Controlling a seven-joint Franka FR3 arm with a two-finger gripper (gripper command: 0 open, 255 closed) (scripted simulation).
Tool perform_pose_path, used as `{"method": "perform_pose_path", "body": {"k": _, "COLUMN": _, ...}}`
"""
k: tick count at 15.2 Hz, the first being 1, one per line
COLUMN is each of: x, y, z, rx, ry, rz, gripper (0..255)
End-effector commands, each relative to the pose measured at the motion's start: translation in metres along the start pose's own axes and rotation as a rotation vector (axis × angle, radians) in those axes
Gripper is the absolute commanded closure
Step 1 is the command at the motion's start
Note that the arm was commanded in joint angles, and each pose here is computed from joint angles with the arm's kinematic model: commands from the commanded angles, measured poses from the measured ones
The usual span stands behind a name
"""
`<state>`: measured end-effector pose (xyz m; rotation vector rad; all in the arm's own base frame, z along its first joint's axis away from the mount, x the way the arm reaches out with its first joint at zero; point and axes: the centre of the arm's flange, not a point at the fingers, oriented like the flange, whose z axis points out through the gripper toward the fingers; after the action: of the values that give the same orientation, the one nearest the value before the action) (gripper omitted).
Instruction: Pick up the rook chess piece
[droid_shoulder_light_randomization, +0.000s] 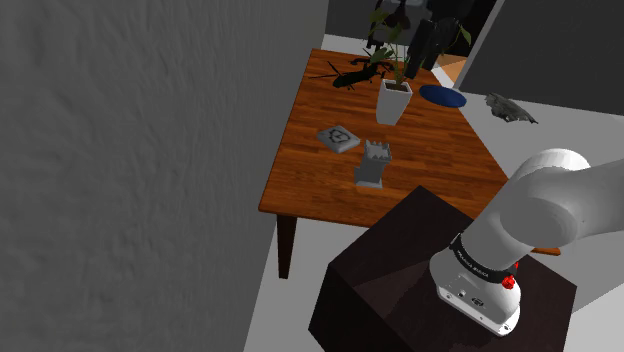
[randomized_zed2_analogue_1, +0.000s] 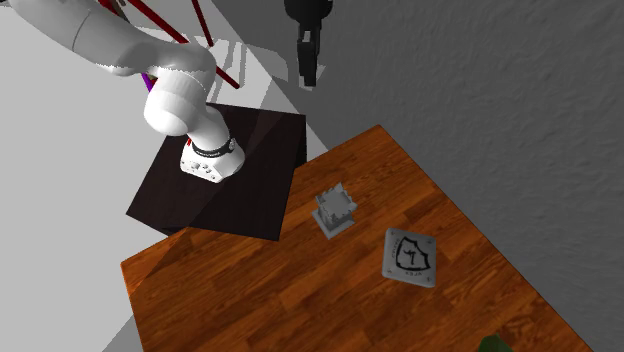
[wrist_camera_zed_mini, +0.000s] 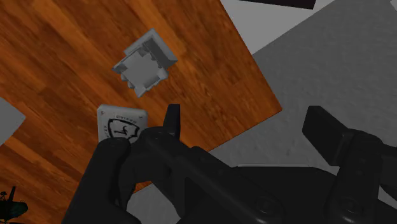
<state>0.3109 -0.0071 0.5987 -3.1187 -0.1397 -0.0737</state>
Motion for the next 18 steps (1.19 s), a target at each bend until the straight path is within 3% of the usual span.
{"method": "perform_pose_path", "body": {"k": 1, "x": 0.000, "y": 0.000, "z": 0.000, "rx": 0.000, "ry": 0.000, "rz": 0.000, "gripper": 0}}
{"method": "perform_pose_path", "body": {"k": 10, "x": 0.062, "y": 0.030, "z": 0.107, "rx": 0.005, "ry": -0.101, "rz": 0.437, "gripper": 0}}
{"method": "perform_pose_path", "body": {"k": 18, "x": 0.093, "y": 0.074, "z": 0.206, "rx": 0.009, "ry": -0.190, "rz": 0.825, "gripper": 0}}
